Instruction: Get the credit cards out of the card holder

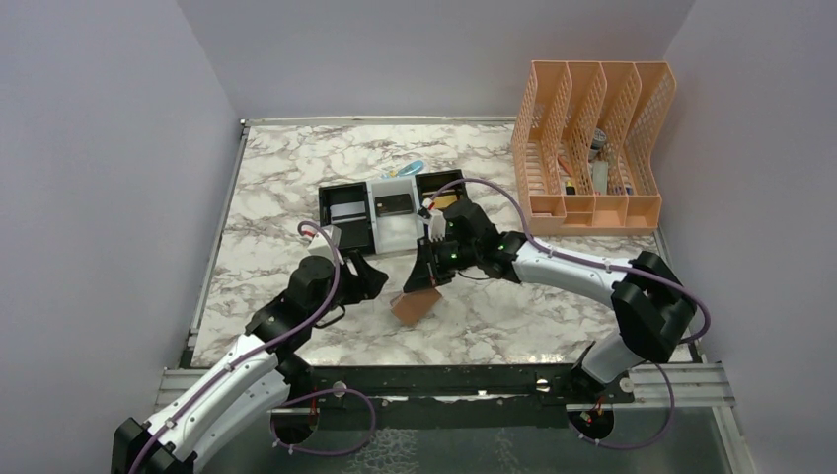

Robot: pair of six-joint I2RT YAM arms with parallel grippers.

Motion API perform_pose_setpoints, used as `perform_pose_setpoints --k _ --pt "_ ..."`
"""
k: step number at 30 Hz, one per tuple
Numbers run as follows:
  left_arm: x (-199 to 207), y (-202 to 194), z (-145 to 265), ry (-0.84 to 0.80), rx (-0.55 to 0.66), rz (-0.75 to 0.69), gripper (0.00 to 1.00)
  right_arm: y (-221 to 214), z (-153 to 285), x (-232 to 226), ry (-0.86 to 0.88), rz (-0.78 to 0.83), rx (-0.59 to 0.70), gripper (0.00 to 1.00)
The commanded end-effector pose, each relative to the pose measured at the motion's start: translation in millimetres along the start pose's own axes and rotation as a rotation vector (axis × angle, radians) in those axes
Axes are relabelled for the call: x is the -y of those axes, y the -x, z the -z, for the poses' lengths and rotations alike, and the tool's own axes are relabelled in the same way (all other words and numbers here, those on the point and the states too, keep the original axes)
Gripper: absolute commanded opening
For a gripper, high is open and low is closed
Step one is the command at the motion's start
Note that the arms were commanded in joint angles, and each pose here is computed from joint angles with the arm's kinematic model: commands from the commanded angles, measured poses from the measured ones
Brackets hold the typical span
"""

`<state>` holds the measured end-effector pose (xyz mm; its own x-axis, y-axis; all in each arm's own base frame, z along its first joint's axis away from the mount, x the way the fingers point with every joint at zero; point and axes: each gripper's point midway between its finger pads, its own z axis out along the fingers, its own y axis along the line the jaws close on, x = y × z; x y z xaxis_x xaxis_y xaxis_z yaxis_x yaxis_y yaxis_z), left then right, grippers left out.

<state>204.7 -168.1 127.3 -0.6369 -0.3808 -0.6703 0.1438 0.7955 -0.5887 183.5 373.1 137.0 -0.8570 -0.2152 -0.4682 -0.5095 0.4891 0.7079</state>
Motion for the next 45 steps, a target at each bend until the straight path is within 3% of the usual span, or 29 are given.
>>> perform_pose_setpoints --k 1,7,10,18,25,32,45 --pt "-4.5 -17.7 2.5 0.006 -0.070 0.026 0.65 -2.1 5.0 -20.5 0.108 0.066 -0.029 0.01" --pt "5.6 -36.7 5.6 -0.074 -0.151 0.045 0.66 -21.2 32.1 25.3 -0.119 0.043 0.065 0.01" --pt "12.9 -43.6 7.1 -0.115 -0.200 0.030 0.66 -40.2 44.9 59.5 -0.278 0.005 0.059 0.01" --pt "22.6 -58.2 2.7 -0.169 -0.321 -0.046 0.66 -77.9 55.6 126.2 -0.482 -0.068 0.053 0.01" --pt "29.4 -64.0 -13.0 -0.208 -0.358 -0.059 0.66 -69.6 55.0 136.5 -0.461 -0.107 0.120 0.01" --pt "34.9 -71.9 -36.4 -0.216 -0.417 -0.059 0.59 -57.1 55.0 160.4 -0.589 -0.136 0.102 0.01" --pt "32.6 -87.7 -51.6 -0.203 -0.449 -0.006 0.50 -71.2 50.3 158.3 -0.530 -0.179 0.085 0.01"
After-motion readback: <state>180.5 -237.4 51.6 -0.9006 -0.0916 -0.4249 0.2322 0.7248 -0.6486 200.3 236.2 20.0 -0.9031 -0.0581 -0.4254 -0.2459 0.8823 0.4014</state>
